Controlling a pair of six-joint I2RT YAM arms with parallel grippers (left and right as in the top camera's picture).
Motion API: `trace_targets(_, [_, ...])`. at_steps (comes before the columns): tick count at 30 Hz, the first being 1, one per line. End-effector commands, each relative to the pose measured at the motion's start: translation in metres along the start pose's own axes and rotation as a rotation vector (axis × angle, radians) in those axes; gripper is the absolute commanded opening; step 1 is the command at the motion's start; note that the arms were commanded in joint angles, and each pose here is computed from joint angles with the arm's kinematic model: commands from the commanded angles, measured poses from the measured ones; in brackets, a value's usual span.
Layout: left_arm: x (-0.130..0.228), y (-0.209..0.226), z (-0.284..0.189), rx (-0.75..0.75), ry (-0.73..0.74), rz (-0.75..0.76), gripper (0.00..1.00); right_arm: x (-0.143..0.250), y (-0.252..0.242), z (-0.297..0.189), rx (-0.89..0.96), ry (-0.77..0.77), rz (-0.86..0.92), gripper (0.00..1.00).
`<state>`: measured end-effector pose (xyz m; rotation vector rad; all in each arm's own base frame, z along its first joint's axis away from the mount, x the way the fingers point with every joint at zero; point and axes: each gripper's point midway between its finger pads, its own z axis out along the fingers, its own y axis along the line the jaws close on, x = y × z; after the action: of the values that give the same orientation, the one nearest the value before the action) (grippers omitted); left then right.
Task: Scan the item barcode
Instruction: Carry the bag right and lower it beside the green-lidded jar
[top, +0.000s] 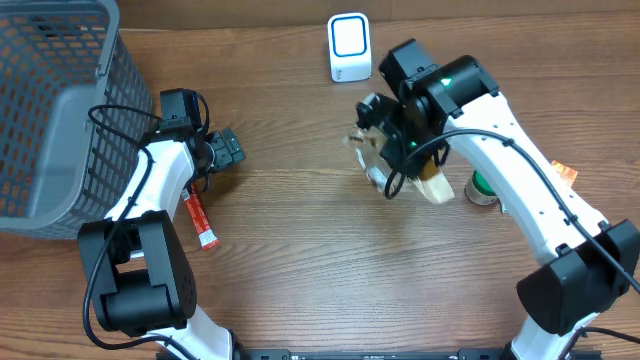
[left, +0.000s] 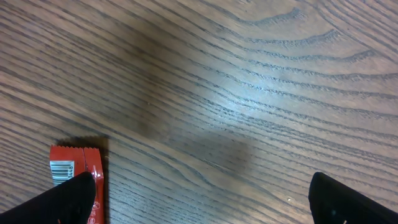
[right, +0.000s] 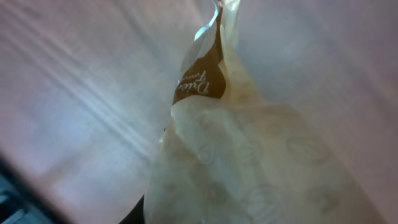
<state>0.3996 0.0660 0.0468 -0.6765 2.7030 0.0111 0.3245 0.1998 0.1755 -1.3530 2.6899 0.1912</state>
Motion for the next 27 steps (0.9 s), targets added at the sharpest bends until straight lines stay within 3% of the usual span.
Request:
trace_targets(1, [-0.008, 0.001, 0.0, -0.007, -0.016, 0.01, 1.0, 0.009, 0.002, 0.009, -0.104, -0.003, 0.066, 0.14])
trace_targets(3, [-0.008, 0.001, 0.0, -0.007, -0.017, 0.01, 1.0, 0.014, -0.005, 0.013, -0.104, 0.001, 0.089, 0.38])
trace_targets(5, [-0.008, 0.001, 0.0, -0.007, -0.016, 0.01, 1.0, 0.017, -0.011, 0.013, -0.102, 0.001, 0.109, 0.5])
trace_targets(7, [-0.008, 0.001, 0.0, -0.007, -0.016, 0.01, 1.0, 0.018, -0.016, 0.013, -0.098, -0.003, 0.123, 0.83])
trace_targets(9, [-0.008, 0.001, 0.0, -0.007, -0.016, 0.01, 1.0, 0.018, -0.02, 0.013, -0.094, -0.01, 0.143, 0.94])
trace_targets(11, [-0.008, 0.001, 0.0, -0.007, -0.016, 0.01, 1.0, 0.018, -0.022, 0.013, -0.091, -0.013, 0.149, 1.0])
trace_targets(19, [-0.008, 0.001, 0.0, -0.007, -0.016, 0.01, 1.0, 0.015, -0.029, 0.013, -0.057, -0.023, 0.171, 1.0])
trace_targets(27, [-0.008, 0.001, 0.0, -0.007, -0.017, 0.01, 1.0, 0.039, -0.108, -0.002, 0.429, 0.045, 0.501, 1.0])
